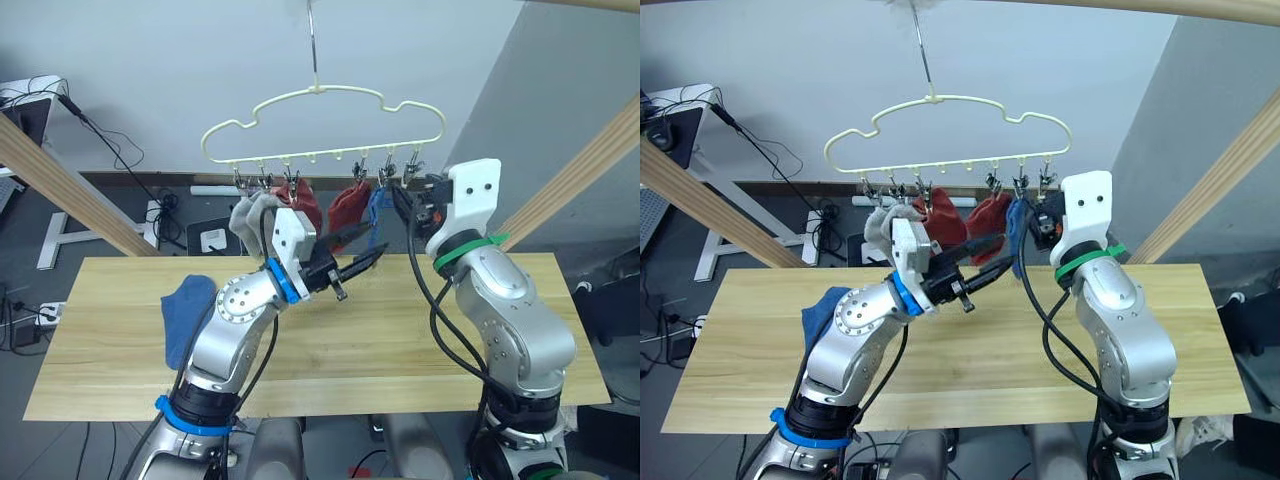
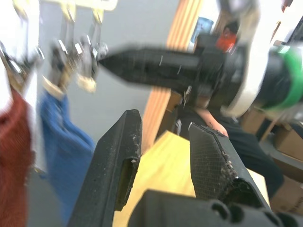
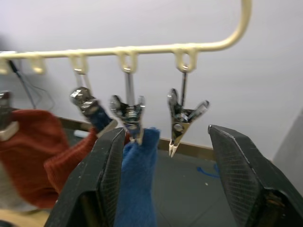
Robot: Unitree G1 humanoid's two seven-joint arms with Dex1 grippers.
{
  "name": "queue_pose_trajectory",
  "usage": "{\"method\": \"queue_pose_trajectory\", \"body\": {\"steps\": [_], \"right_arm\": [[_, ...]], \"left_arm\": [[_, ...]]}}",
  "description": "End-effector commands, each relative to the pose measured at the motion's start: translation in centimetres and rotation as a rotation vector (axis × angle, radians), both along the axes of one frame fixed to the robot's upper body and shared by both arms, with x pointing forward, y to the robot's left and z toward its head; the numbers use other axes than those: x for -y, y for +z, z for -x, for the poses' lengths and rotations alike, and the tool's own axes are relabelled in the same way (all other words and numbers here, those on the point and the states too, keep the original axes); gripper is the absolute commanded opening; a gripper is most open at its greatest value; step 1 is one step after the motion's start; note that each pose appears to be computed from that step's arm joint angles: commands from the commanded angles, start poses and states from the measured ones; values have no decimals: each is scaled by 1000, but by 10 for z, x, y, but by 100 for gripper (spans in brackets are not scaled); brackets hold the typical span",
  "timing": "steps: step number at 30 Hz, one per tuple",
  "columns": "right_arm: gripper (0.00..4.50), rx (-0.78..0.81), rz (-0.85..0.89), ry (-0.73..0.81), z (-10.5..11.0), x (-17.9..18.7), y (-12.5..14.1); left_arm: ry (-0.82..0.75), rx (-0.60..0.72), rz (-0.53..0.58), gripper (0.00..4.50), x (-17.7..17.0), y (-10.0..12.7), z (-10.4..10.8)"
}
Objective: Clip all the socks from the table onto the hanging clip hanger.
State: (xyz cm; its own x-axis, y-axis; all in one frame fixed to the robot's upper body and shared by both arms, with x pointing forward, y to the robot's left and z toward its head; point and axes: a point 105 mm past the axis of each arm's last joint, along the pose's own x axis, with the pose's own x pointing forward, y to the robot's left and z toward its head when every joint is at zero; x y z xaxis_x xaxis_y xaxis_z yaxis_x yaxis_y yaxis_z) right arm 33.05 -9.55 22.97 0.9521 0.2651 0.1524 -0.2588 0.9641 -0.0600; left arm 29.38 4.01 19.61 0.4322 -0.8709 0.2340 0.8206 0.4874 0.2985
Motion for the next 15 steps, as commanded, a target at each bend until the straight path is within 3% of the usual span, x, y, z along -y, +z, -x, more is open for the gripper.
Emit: {"method": "queue_pose_trajectory", "body": {"steps": [1,15], "right_arm": [[285,54,-3,-13,0,1,12],[285,77,1,-72,-25,4,18]], "left_arm": [[-29,35,27,193,2,14,7],[-21,37,17,193,-1,18,3]]}}
